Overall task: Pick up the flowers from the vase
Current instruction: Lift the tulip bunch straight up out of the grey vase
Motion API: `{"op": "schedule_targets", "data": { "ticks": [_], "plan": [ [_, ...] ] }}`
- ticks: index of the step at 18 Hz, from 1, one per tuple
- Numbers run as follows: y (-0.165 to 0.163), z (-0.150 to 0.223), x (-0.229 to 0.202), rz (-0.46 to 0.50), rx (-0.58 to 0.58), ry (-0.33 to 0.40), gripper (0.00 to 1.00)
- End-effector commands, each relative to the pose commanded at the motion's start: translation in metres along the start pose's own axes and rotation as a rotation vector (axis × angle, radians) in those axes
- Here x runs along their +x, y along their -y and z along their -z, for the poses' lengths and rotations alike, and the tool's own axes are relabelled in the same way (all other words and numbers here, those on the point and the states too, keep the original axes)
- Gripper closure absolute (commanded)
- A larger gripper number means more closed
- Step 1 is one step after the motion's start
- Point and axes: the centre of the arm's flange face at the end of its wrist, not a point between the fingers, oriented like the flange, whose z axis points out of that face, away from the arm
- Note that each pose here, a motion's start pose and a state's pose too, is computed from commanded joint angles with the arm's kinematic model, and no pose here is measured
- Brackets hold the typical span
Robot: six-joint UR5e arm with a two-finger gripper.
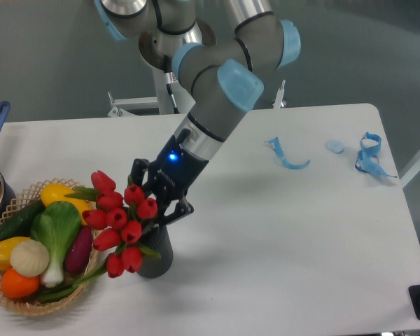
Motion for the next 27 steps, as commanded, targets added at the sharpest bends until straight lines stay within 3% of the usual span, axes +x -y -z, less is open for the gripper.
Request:
{"op": "schedule_targets", "data": {
  "ticks": [10, 19, 23, 27],
  "plan": [
    [0.046, 0.029, 0.002, 0.022, 0.075, 0.025, 0.56],
    [0.090, 0.072, -0.011, 0.056, 0.131, 0.089, 0.56],
    [0.085, 0.096, -0.023, 0.085, 0.182, 0.099, 0.56],
    [0.066, 0.126, -0.045, 0.115, 0.181, 0.162, 0.56]
  ]
}}
